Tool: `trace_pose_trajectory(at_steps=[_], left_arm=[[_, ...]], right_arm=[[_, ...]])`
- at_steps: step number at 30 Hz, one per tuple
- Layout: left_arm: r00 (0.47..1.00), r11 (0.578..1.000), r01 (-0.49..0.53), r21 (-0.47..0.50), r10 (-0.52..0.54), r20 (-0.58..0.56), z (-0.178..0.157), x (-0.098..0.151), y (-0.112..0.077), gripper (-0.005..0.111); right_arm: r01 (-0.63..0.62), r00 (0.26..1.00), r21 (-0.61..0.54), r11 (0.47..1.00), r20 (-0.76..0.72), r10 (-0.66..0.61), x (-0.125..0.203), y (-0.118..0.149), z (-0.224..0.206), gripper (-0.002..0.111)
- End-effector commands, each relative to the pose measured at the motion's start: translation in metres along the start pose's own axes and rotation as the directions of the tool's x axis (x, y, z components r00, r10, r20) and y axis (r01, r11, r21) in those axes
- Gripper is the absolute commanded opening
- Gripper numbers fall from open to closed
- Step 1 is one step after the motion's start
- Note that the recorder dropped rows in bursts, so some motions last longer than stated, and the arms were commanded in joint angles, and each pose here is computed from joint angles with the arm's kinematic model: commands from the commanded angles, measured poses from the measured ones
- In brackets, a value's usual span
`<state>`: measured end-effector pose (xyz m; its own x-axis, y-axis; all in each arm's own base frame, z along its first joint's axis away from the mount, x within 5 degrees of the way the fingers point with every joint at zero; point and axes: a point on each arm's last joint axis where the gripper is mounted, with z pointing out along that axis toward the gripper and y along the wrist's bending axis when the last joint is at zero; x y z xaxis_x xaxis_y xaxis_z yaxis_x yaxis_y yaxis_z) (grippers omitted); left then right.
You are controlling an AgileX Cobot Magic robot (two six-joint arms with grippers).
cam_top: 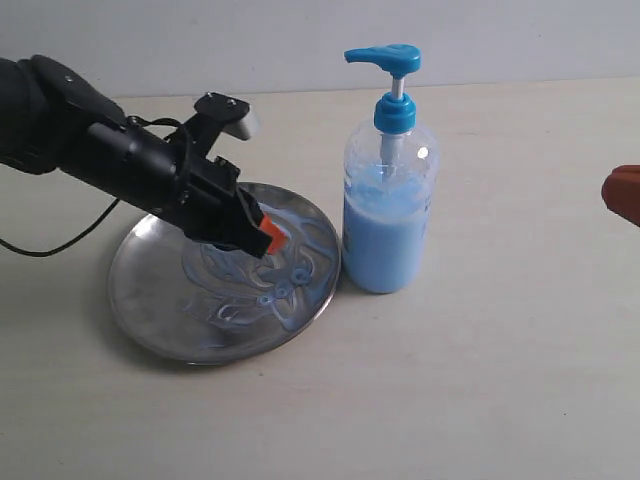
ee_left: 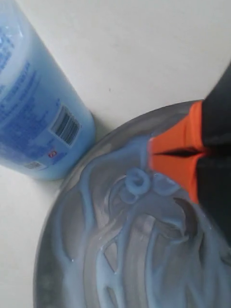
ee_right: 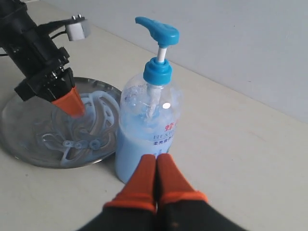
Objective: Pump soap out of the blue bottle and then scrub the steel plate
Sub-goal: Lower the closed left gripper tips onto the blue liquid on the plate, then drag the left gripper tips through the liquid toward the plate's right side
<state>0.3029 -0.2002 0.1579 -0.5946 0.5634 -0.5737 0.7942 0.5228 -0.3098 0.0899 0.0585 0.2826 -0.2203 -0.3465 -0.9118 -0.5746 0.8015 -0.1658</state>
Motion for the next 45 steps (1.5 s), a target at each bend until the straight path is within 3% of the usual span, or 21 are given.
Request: trace_pose_trajectory(at_steps=[1, 8, 20, 45], left_arm=[[0.999, 0.997, -0.018, -0.071, 0.015, -0.043, 0.019, -0.001, 0.001, 0.000], [0.995, 0.994, 0.075, -0.076, -0.080, -0.063, 0.030, -0.007, 0.006, 0.000], [0.989, 0.997, 0.071, -0.020, -0.073, -0.132, 0.045, 0.000, 0.002, 0.000], [0.986, 0.990, 0.122, -0.066, -0.129, -0.102, 0.062, 0.003, 0.014, 0.000]], right_arm=[[0.012, 1.000, 0.001, 1.000, 0.018, -0.012, 0.000, 0.000, 0.000, 0.000], [0.012, 1.000, 0.001, 1.000, 0.018, -0.012, 0.000, 0.000, 0.000, 0.000], [0.012, 1.000, 0.002, 1.000, 0.014, -0.012, 0.001, 0.000, 0.000, 0.000], [0.012, 1.000, 0.002, 1.000, 0.014, -0.012, 0.001, 0.000, 0.000, 0.000]])
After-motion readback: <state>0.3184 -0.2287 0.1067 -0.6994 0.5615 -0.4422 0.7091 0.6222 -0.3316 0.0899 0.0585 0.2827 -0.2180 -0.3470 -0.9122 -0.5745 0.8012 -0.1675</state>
